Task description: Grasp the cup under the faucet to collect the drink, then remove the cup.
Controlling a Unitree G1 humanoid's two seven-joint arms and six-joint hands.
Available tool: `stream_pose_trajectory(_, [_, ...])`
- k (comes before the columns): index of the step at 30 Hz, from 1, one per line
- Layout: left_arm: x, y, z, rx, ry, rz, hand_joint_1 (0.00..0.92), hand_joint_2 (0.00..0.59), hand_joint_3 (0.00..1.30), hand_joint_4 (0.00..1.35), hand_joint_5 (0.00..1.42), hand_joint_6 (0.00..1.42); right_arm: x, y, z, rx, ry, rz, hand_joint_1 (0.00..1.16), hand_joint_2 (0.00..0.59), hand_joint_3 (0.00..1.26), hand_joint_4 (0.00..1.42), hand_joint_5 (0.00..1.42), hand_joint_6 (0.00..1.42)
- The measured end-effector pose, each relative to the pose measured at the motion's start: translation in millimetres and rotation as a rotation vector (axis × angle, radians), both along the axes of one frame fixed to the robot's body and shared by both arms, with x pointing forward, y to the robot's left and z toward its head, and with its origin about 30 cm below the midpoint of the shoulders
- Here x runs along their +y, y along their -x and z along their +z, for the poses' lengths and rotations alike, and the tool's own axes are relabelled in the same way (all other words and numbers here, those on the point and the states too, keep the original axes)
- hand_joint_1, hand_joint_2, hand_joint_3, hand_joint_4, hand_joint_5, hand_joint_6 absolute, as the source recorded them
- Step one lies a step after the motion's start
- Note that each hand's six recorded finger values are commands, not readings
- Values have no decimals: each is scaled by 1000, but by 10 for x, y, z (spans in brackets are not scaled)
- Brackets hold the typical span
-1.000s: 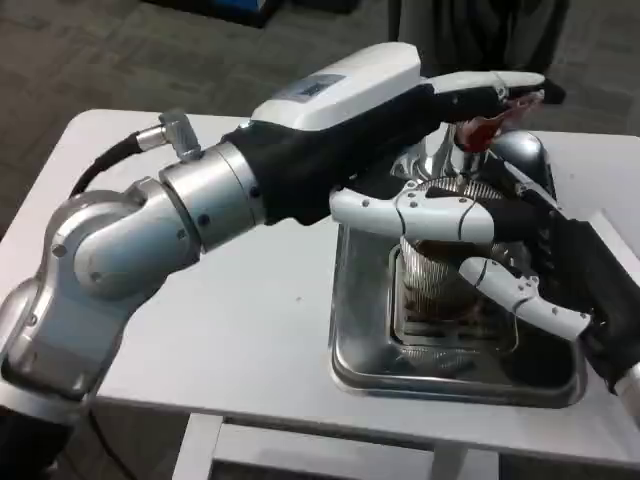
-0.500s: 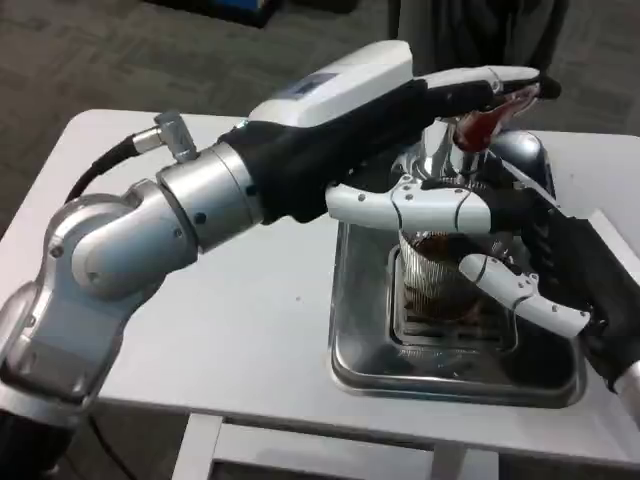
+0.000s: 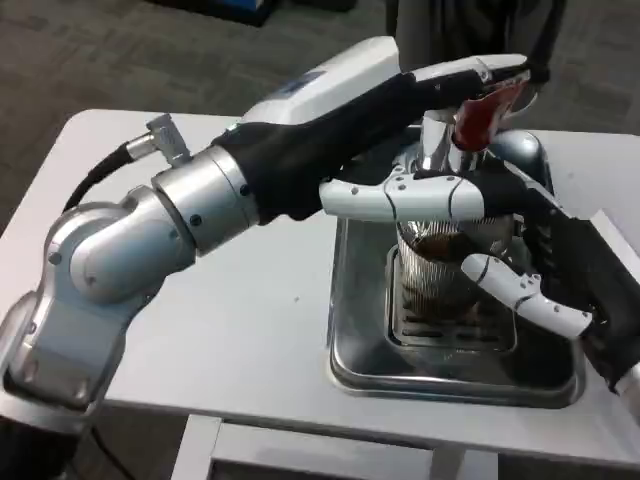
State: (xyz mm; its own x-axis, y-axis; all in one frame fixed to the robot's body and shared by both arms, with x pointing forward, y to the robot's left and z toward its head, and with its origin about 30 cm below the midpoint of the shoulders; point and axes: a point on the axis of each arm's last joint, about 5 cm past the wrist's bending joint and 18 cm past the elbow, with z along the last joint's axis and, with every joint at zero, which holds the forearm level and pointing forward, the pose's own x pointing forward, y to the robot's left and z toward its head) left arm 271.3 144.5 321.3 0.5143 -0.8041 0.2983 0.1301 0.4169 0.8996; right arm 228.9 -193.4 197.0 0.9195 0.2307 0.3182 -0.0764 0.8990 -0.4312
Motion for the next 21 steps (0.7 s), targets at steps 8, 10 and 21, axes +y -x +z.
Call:
stream_pose_trajectory(8, [1, 9, -5, 2, 13, 1, 72, 81, 134, 73, 248, 219, -17, 15, -4, 1, -6, -4, 512, 269, 96, 87, 210, 287])
stream_pose_trajectory(10, [3, 18, -11, 3, 18, 2, 73, 82, 132, 68, 249, 221, -19, 16, -3, 1, -6, -4, 512, 269, 96, 87, 210, 287])
stream_pose_trajectory(21, [-3, 94, 14, -24, 59, -9, 76, 85, 131, 51, 250, 236, -30, 44, 6, -7, -6, -4, 512, 269, 96, 87, 210, 287])
